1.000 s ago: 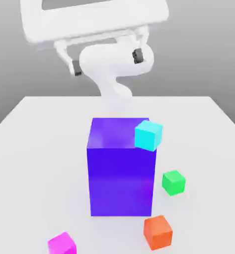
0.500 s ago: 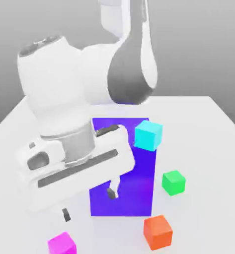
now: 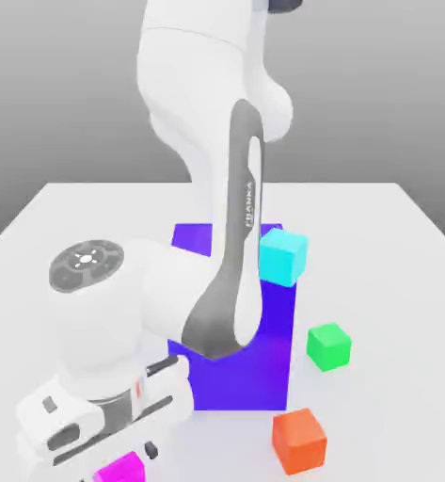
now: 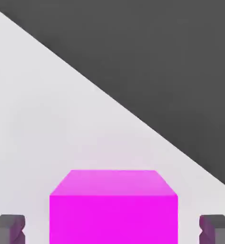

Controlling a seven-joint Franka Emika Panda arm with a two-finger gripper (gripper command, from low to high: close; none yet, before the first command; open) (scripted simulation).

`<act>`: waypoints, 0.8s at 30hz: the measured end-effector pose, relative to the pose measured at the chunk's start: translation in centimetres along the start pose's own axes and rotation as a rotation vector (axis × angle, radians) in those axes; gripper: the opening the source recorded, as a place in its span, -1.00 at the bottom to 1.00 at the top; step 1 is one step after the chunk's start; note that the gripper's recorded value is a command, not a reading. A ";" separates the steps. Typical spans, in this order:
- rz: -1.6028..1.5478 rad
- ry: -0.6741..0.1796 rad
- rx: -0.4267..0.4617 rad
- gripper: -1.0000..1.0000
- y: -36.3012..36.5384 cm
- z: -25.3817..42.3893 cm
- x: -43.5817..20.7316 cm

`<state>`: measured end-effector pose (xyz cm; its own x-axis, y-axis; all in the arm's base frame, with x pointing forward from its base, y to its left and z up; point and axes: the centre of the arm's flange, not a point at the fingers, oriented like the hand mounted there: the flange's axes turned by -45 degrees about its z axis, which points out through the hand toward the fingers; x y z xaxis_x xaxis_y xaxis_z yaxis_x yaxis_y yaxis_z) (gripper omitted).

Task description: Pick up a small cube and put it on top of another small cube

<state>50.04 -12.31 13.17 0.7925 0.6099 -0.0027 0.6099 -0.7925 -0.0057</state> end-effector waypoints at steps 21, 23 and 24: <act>-0.481 0.252 0.030 -1.00 -14.9 -14.9 11.0; -0.547 0.240 0.043 -1.00 -18.7 -15.2 11.1; -0.571 0.226 0.050 -1.00 -20.3 -15.1 10.7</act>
<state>46.23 10.29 28.32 0.3261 0.9178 0.2267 0.9415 -0.3369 0.0095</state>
